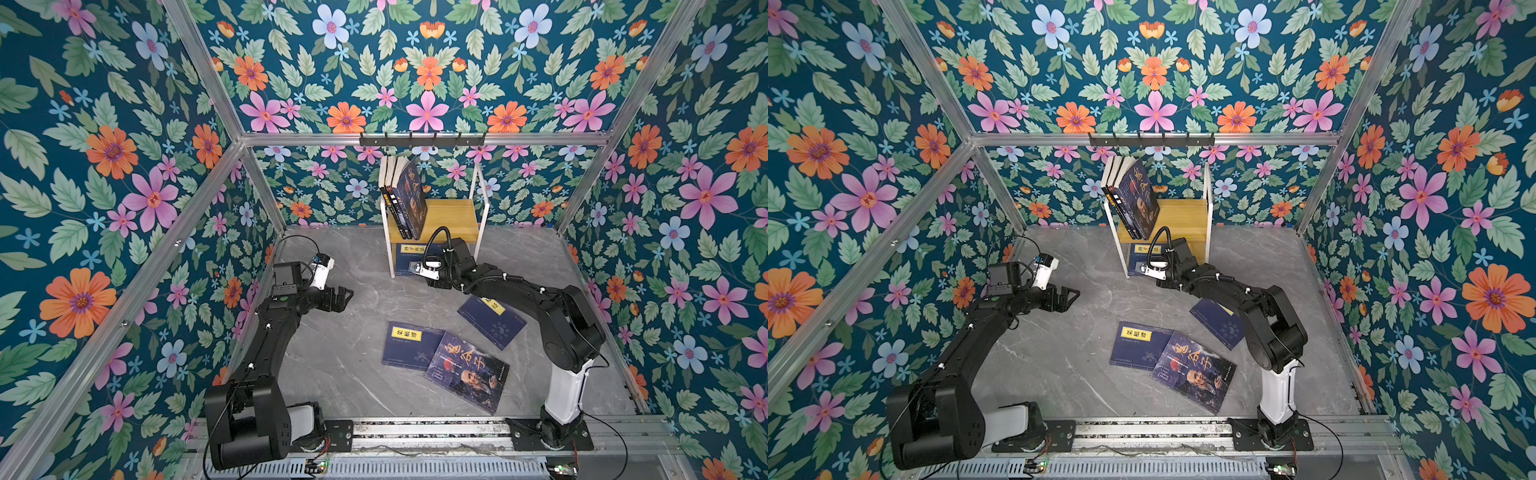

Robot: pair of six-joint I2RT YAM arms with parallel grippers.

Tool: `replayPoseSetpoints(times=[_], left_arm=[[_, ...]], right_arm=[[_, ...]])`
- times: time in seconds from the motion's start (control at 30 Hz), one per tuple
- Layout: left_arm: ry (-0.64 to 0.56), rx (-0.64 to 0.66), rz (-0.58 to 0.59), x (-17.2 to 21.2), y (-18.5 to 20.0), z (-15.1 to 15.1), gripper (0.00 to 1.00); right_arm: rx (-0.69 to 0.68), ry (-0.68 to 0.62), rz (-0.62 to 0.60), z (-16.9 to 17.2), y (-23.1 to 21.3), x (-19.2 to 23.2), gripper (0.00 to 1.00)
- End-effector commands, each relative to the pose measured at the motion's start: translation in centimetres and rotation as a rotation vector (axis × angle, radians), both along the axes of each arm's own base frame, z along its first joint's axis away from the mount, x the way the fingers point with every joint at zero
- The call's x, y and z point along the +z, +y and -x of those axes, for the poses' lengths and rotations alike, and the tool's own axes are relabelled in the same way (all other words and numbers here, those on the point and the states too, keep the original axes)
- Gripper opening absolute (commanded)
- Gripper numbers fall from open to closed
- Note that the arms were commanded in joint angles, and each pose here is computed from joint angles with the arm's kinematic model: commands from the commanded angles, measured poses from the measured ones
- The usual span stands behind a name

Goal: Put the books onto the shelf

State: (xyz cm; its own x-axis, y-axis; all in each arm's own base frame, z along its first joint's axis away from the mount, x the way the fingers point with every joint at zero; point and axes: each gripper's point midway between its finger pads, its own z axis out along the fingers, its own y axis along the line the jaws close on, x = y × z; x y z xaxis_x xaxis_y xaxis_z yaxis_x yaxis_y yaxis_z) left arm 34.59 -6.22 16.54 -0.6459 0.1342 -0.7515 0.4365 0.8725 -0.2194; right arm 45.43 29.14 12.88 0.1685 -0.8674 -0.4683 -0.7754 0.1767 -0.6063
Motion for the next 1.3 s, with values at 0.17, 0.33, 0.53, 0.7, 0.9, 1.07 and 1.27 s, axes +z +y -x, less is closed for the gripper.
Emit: replayPoseSetpoints(times=[0.17, 0.33, 0.53, 0.7, 0.9, 1.07, 1.27], left_arm=[[-0.011, -0.003, 0.003, 0.3, 0.0, 0.0, 1.00], [-0.006, -0.002, 0.006, 0.5, 0.1, 0.0, 1.00], [-0.008, 0.001, 0.007, 0.6, 0.2, 0.0, 1.00], [-0.008, -0.005, 0.021, 0.8, 0.0, 0.1, 1.00], [-0.009, -0.008, 0.023, 0.7, -0.1, 0.1, 1.00], [-0.008, -0.005, 0.027, 0.6, -0.1, -0.1, 1.00], [-0.011, -0.002, 0.022, 0.4, 0.0, 0.0, 1.00]], right_arm=[[-0.015, 0.119, -0.018, 0.1, 0.1, -1.6, 0.53], [-0.028, 0.142, -0.031, -0.7, -0.2, -1.7, 0.46], [-0.048, 0.140, -0.058, -1.7, -0.2, -1.0, 0.44], [-0.053, 0.166, -0.077, -1.6, 0.0, -0.8, 0.43], [0.021, 0.201, -0.115, 0.8, 1.4, -0.2, 0.55], [-0.010, 0.187, -0.072, 0.0, 1.5, -2.0, 0.58], [-0.071, 0.125, -0.032, -2.2, 1.0, -2.4, 0.52]])
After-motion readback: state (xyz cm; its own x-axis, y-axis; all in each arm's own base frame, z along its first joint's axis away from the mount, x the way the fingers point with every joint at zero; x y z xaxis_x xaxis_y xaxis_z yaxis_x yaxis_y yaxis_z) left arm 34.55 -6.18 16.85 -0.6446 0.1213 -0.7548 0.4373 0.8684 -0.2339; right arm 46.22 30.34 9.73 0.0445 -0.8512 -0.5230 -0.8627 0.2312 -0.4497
